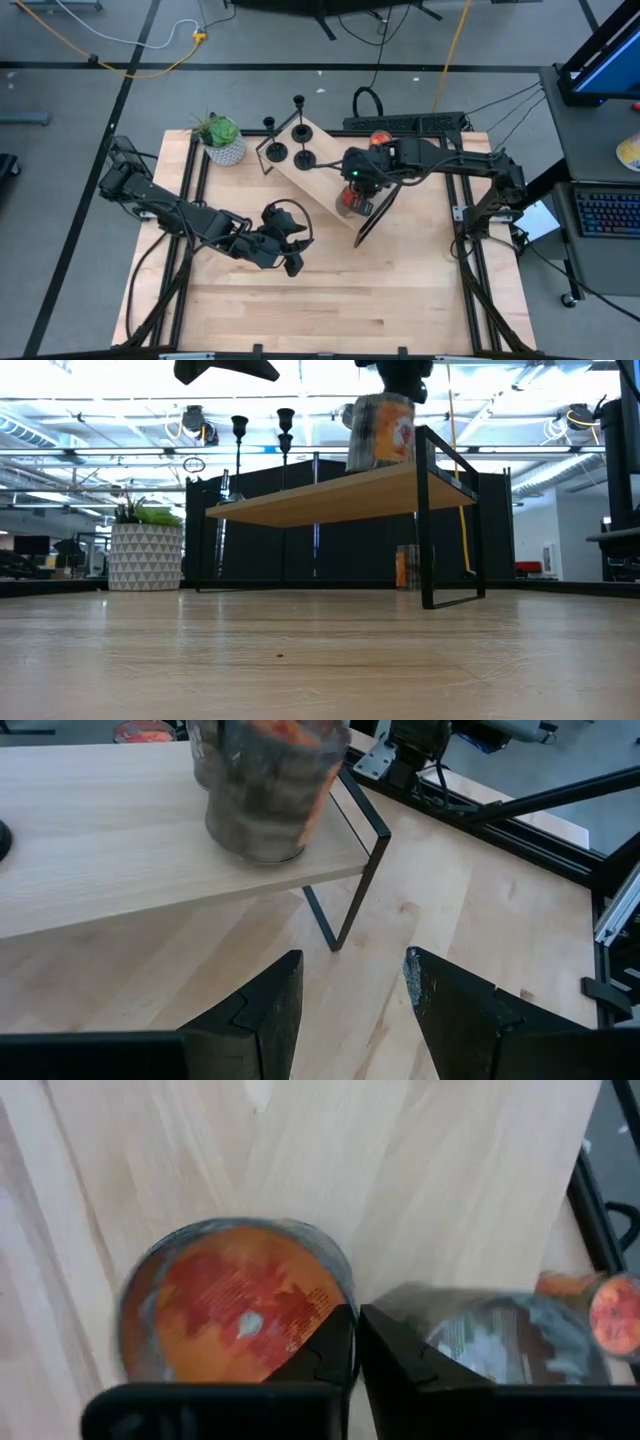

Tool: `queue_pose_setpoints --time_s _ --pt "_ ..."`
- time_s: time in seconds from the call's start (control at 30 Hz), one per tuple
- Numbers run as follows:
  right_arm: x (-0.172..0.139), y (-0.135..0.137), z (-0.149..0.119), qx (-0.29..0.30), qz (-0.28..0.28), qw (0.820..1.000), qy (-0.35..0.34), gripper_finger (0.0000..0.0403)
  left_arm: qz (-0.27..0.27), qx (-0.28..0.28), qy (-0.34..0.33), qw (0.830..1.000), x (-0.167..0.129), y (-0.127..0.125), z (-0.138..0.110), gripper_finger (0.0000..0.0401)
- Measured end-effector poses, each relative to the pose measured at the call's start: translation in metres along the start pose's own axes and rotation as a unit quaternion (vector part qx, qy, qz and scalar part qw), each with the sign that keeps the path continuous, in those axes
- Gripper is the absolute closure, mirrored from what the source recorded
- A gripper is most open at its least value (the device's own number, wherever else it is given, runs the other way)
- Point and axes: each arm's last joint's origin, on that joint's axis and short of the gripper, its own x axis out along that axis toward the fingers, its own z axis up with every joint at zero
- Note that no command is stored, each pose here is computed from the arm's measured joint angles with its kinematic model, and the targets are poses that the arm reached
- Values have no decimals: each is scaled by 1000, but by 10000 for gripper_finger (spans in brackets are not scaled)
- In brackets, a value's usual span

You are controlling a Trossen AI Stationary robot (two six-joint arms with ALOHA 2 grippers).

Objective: Pick & Place candle stick holders
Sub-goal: Put the bottom orange scented candle on the shelf, then put the orange scented candle on the shelf

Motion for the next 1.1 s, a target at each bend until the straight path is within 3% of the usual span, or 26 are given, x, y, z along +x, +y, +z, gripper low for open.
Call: queue_pose_setpoints --time_s 0.43,0.67,0.9,1.1 --pt "-2 1 5 -20 0 999 -35 367 -2 19 1 1000 -1 -1 -1 217" --pt "-42 0 -5 -39 -24 992 -114 385 12 50 1 999 -1 1 -2 217" --pt "-93 -31 -33 52 -85 982 -163 398 17 65 -7 998 -2 9 8 217" --pt "-106 -66 -49 127 -151 969 -152 382 1 97 -17 995 -9 18 21 217"
